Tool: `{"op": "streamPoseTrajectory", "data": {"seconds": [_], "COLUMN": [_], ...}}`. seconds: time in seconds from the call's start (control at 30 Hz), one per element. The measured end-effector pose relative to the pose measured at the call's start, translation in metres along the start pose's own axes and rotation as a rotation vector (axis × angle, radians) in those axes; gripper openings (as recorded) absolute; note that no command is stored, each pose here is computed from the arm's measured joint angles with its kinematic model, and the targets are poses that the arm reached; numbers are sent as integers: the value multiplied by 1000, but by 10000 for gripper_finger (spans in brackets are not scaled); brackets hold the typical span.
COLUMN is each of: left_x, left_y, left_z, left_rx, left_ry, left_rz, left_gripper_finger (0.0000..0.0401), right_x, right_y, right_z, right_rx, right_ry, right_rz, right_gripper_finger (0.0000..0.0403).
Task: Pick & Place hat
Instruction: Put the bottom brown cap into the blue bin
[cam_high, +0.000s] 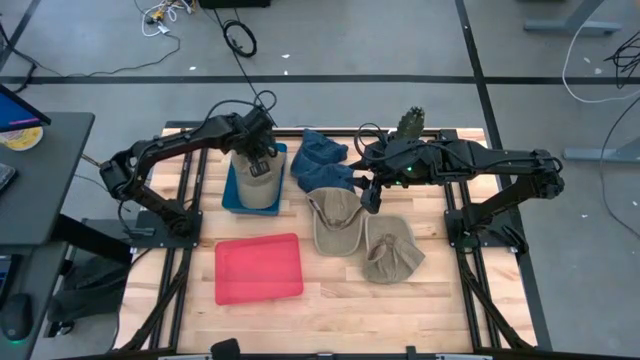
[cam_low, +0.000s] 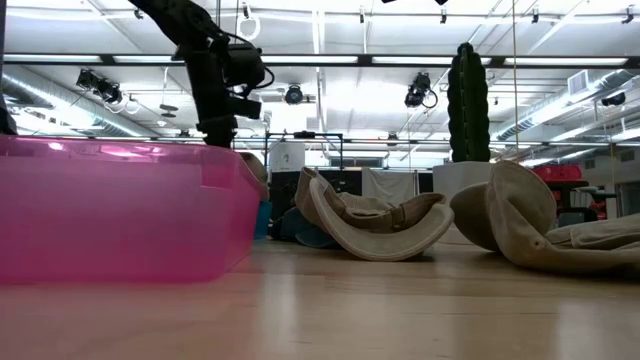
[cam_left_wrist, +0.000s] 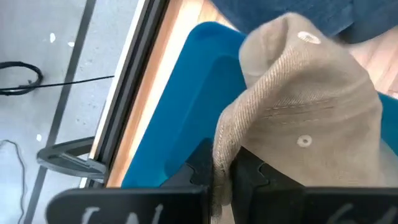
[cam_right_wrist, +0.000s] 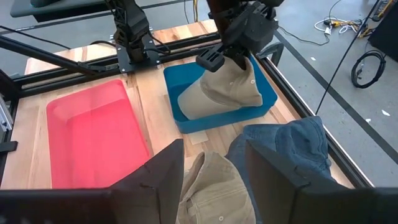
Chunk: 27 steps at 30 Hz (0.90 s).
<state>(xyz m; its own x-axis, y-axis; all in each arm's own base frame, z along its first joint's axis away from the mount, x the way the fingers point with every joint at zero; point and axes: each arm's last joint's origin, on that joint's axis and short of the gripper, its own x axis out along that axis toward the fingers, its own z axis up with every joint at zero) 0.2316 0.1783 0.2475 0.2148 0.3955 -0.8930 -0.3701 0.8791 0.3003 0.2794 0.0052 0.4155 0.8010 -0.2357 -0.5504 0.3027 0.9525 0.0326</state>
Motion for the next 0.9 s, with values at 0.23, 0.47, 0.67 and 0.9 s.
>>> {"op": "streamPoseTrajectory", "data": {"seconds": [0.23, 0.47, 0.67, 0.9], "left_x": [11, 23, 24, 24], "left_y": [7, 8, 12, 12], "left_z": [3, 3, 1, 1], "left_rx": [-17, 7, -23, 59], "left_ry": [-45, 2, 47, 47], "left_rz": [-60, -47, 51, 45], "left_gripper_finger": [25, 26, 27, 27], "right_x": [0, 0, 0, 0], "right_y": [0, 0, 0, 0], "right_z": [0, 0, 0, 0], "right_rx": [0, 3, 4, 1], "right_ry": [1, 0, 0, 0], "right_rz": [0, 0, 0, -1], "right_gripper_finger": [171, 171, 171, 171]}}
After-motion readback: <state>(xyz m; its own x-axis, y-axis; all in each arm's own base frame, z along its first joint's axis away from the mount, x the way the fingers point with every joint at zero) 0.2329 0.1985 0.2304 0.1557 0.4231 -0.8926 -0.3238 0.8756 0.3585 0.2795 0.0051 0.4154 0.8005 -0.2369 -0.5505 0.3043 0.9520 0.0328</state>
